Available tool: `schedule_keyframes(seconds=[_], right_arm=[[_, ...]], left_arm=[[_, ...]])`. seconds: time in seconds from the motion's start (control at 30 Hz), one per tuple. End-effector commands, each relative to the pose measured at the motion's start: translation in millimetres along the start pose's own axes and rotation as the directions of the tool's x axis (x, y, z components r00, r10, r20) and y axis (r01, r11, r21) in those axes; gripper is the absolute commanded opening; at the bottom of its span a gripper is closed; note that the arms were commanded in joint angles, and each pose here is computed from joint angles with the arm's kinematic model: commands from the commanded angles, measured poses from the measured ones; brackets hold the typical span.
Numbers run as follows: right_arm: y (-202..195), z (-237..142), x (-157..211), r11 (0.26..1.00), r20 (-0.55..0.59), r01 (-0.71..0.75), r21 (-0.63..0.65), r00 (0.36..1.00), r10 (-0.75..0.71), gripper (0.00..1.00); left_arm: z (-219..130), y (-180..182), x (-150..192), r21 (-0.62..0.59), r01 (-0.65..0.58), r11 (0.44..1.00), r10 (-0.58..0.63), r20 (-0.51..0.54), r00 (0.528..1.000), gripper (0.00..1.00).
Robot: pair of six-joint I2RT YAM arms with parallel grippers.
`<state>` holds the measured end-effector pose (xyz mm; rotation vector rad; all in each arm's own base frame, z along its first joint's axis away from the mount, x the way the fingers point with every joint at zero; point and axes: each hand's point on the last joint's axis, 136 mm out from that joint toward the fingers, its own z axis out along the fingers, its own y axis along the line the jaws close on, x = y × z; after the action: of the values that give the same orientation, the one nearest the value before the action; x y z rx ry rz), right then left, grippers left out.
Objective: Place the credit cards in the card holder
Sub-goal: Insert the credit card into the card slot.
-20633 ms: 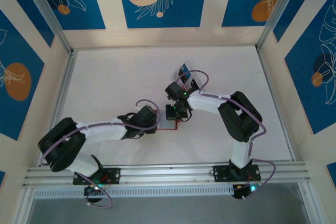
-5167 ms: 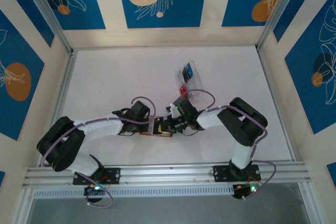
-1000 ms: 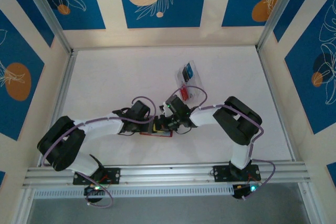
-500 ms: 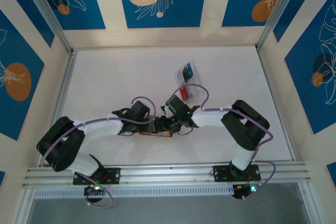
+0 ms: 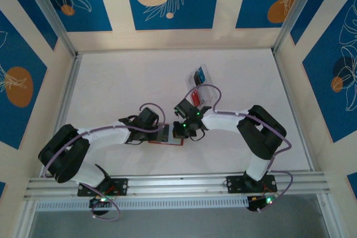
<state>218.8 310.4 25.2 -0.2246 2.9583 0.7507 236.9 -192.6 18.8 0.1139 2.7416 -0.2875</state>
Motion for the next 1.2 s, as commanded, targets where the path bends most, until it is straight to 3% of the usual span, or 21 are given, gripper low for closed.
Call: schedule_keyframes(seconds=[0.0, 0.8, 1.17], right_arm=[[-5, 1, -2, 0.998, -0.008, 0.017, 0.060, 1.000, -0.016, 0.01], [12, 16, -15, 0.995, -0.025, 0.065, 0.075, 0.998, -0.063, 0.00], [35, 22, -15, 0.996, -0.035, 0.086, 0.000, 0.996, -0.086, 0.00]], left_arm=[[9, 18, 22, -0.051, 0.004, 0.999, -0.008, -0.067, 0.998, 0.05], [10, 17, 21, -0.046, 0.005, 0.999, -0.008, -0.069, 0.998, 0.05], [12, 16, 24, -0.039, 0.007, 0.999, -0.009, -0.074, 0.997, 0.05]])
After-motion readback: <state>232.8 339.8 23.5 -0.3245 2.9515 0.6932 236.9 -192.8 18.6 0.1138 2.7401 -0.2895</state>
